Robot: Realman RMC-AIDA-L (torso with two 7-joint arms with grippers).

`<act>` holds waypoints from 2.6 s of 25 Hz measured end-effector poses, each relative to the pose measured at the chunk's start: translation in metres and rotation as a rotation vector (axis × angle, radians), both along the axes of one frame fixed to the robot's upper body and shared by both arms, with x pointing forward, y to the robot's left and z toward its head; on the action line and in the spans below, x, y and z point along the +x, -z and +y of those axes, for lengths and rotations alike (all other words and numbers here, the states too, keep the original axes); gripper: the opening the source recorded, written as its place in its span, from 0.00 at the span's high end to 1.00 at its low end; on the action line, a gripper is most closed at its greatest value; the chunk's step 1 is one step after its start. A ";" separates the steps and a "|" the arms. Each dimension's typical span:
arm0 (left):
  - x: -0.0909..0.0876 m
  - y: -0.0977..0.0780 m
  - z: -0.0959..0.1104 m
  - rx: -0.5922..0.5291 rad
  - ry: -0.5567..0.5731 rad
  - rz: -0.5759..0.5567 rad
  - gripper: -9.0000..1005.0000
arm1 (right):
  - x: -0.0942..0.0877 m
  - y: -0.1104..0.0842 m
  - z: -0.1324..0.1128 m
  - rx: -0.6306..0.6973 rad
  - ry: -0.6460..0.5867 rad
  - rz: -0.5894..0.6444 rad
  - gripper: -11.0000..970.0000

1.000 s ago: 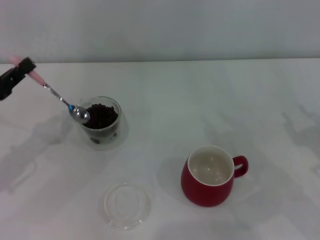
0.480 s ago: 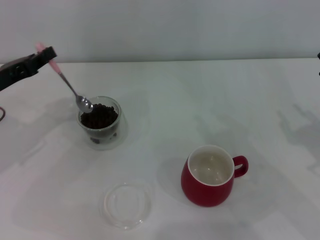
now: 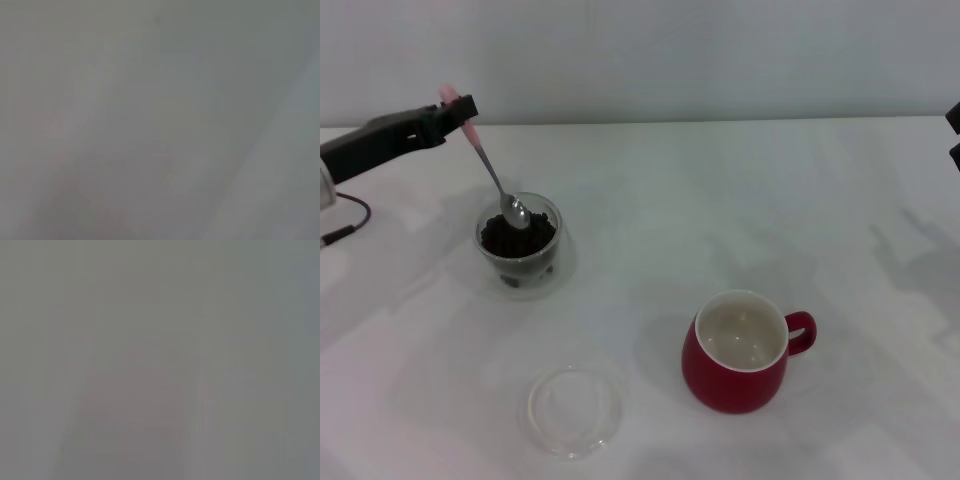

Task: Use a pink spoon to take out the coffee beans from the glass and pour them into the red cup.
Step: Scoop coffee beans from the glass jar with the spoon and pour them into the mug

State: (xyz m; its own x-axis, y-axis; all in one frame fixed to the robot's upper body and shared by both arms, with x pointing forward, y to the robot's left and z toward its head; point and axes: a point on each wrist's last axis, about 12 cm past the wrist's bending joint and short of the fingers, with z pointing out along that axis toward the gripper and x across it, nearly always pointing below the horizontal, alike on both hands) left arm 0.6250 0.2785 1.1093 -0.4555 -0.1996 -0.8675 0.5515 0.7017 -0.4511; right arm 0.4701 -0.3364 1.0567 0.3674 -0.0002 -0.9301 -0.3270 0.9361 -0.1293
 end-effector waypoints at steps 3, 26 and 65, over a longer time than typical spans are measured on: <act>-0.001 0.007 -0.007 0.013 -0.009 0.020 0.87 | 0.000 0.001 0.000 -0.001 0.002 0.008 0.46; -0.034 0.045 0.000 -0.153 -0.150 0.157 0.87 | 0.008 0.004 0.001 -0.015 0.014 0.049 0.46; -0.063 0.056 0.021 -0.485 -0.284 0.193 0.87 | 0.014 0.003 0.004 -0.020 0.001 0.051 0.46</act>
